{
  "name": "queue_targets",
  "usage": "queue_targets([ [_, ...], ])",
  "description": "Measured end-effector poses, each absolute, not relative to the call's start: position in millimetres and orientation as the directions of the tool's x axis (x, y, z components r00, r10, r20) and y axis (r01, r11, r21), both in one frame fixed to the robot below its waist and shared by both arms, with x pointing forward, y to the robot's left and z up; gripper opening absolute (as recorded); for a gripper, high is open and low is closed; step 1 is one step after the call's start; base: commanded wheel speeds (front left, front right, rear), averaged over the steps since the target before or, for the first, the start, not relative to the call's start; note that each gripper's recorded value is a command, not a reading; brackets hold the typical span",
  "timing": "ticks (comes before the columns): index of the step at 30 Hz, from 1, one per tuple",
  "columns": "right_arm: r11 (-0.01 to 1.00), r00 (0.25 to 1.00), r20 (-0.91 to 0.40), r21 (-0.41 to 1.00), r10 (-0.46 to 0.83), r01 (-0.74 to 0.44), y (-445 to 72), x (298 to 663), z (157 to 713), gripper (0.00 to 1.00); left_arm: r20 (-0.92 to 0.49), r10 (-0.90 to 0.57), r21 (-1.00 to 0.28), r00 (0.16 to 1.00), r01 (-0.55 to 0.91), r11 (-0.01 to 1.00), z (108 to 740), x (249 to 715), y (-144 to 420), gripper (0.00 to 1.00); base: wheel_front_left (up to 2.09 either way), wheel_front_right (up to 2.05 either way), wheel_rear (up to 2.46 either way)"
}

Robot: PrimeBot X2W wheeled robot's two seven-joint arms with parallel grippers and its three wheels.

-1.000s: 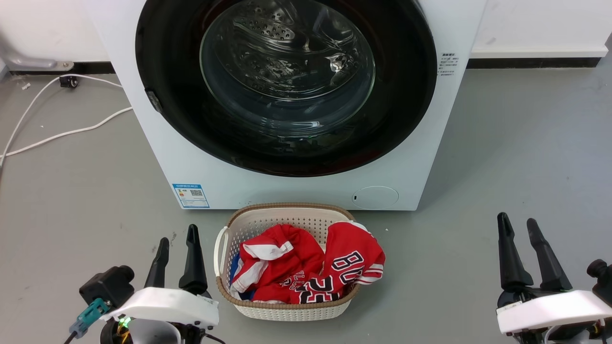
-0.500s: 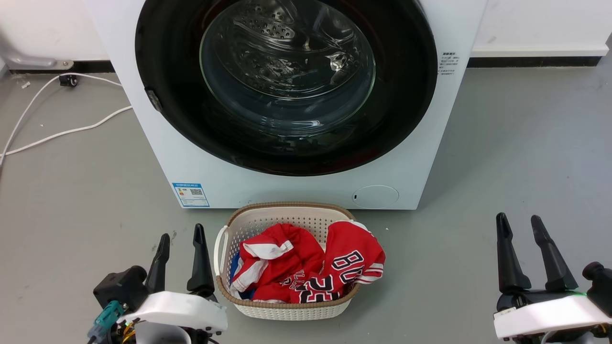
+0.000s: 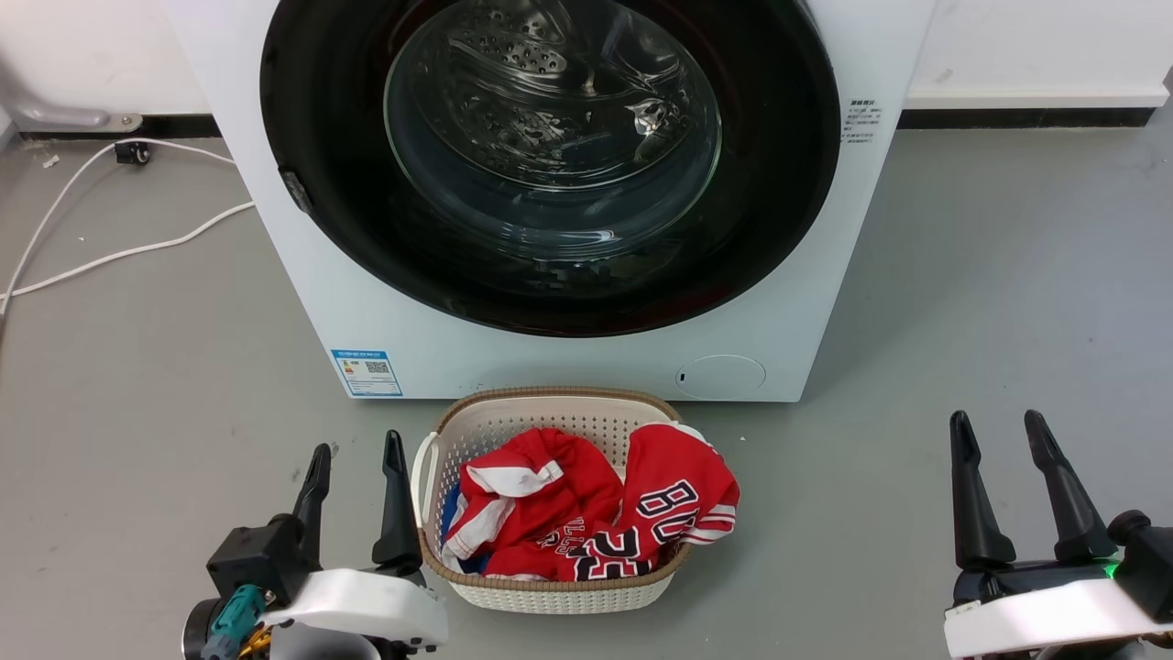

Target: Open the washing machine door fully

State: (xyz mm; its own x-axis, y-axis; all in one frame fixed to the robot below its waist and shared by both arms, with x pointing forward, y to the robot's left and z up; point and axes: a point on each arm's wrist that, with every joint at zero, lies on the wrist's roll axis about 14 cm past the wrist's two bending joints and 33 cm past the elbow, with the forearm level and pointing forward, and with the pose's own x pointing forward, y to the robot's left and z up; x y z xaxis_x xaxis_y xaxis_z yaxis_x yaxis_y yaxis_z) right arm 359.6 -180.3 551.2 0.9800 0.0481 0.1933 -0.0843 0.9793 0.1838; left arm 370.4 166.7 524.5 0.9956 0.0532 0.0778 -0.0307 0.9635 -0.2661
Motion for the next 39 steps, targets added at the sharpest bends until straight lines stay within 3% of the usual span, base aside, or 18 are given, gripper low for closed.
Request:
queue_targets([
  [39,0.995,0.959,0.27,0.031,0.086,-0.098,-173.3,350.5,566.2,1.0,0.156,0.026,-0.04,0.987,-0.02,0.999,531.4,363.0,158.0,1.0,0.0,0.0,0.0],
])
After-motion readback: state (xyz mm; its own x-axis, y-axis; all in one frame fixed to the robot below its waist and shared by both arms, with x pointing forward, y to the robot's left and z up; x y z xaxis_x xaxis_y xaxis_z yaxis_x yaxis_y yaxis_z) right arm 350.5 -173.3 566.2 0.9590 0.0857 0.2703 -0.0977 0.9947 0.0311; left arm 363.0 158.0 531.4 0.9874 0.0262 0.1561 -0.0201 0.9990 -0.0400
